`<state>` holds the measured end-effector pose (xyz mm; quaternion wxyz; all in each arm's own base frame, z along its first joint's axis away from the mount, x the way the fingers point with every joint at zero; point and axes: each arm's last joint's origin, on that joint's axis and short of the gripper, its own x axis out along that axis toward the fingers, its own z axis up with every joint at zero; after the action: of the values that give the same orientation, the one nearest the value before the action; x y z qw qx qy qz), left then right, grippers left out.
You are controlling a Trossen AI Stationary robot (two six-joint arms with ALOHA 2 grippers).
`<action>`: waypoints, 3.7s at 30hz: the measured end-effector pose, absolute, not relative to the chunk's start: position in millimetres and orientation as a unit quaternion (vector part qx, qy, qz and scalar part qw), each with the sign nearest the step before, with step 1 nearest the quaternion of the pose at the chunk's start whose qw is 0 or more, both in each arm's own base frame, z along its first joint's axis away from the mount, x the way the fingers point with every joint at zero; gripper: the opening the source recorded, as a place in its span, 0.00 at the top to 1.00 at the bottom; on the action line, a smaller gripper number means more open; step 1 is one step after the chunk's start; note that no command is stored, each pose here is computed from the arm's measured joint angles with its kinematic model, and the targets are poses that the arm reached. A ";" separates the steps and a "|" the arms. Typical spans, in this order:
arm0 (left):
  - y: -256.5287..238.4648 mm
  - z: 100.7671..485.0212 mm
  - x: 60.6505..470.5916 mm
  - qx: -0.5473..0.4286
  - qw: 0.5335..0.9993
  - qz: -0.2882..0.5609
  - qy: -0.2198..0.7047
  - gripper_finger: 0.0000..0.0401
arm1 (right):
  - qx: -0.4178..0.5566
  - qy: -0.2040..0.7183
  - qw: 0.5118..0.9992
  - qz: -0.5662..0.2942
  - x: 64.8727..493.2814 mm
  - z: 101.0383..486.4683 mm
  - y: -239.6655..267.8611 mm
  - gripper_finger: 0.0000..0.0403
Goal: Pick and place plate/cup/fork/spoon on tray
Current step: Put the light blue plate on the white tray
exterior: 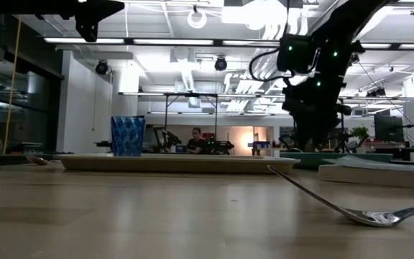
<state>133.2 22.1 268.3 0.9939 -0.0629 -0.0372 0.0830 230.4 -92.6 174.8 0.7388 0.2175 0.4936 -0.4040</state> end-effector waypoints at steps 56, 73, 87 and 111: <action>22.1 268.4 133.2 -0.089 0.992 0.082 -0.040 0.58 | -0.113 0.496 0.846 -0.160 387.8 219.0 10.4 1.00; 22.2 268.2 133.2 -0.088 0.992 0.082 -0.039 0.58 | -0.165 0.549 0.813 -0.104 443.5 150.9 -6.1 1.00; 22.1 268.3 133.2 -0.088 0.992 0.082 -0.039 0.58 | -0.152 0.535 0.824 -0.111 446.1 151.6 -7.4 1.00; 22.1 268.3 133.2 -0.088 0.992 0.082 -0.039 0.58 | -0.169 0.546 0.813 -0.112 446.6 159.0 -8.0 0.71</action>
<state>133.2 22.1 268.3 0.9920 -0.0876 -0.0390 0.0821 446.6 -8.0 159.0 0.8127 -0.1691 0.5463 -0.1117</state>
